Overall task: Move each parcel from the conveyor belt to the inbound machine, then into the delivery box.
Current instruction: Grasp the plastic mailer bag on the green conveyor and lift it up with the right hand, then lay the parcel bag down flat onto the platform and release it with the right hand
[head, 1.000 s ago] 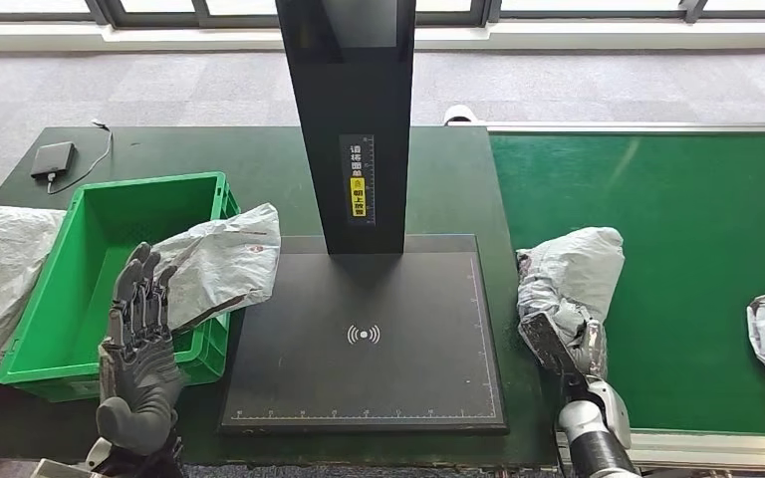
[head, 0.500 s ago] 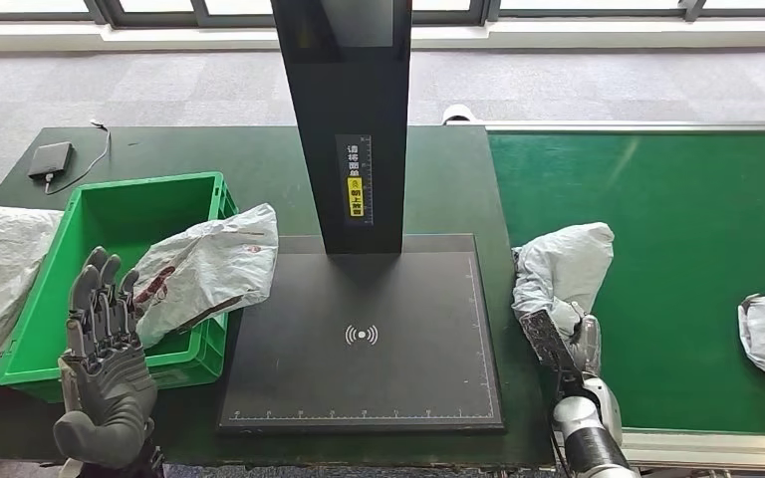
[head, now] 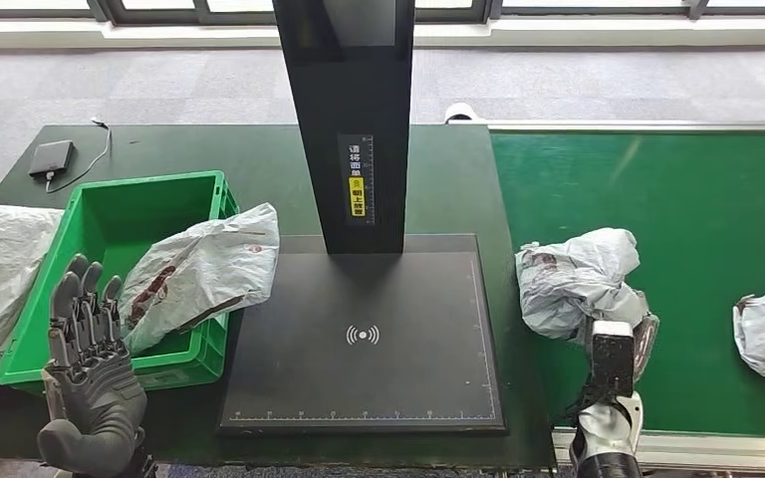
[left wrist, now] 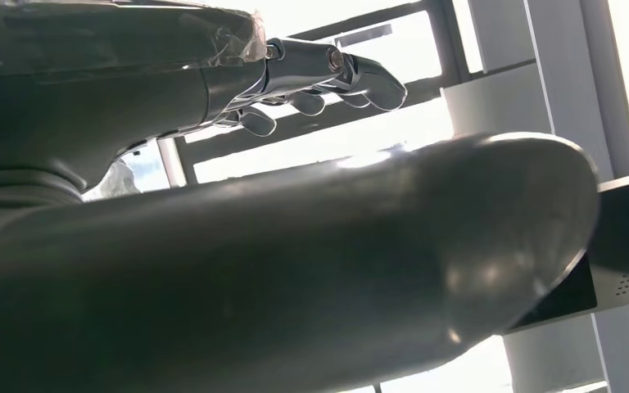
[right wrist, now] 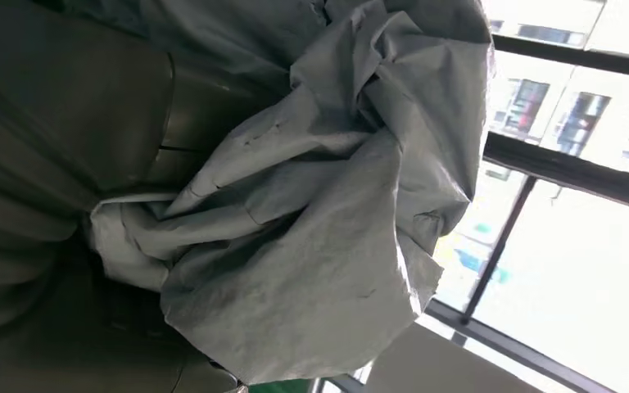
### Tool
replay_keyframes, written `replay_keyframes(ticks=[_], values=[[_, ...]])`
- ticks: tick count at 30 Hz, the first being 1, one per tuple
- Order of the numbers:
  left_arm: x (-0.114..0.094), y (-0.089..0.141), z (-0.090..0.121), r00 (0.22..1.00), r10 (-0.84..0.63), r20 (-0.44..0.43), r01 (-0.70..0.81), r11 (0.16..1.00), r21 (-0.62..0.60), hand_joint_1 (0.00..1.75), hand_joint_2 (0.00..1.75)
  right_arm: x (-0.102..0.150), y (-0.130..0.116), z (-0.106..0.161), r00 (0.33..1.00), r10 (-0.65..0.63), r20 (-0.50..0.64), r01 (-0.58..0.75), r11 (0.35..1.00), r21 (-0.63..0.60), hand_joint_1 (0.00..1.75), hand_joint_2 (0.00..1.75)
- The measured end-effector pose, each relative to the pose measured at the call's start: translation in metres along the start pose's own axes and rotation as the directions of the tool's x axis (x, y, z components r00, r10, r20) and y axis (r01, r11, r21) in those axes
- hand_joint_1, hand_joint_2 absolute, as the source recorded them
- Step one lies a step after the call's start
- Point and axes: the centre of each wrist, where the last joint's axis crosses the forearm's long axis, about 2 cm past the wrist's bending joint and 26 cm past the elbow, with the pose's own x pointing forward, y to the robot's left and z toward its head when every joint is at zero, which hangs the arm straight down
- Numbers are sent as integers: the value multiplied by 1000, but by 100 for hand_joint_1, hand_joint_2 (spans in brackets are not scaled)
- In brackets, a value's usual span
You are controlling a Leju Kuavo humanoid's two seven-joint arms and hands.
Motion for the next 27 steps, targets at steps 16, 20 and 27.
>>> replay_keyframes(ticks=[16, 20, 27], values=[[-5, -3, 2, 999, 46, -20, -47, 998, -41, 0, 0, 113, 8, 19, 877, 6, 481, 13, 999, -38, 175, 175], [-8, -4, 1, 998, 52, -22, -53, 998, -46, 0, 0, 123, 24, 24, 851, -46, 524, 15, 998, 63, 175, 175], [-12, -6, 0, 999, 42, -24, -43, 998, -46, 0, 0, 120, 73, 21, 871, -244, 427, 114, 944, 309, 175, 175]])
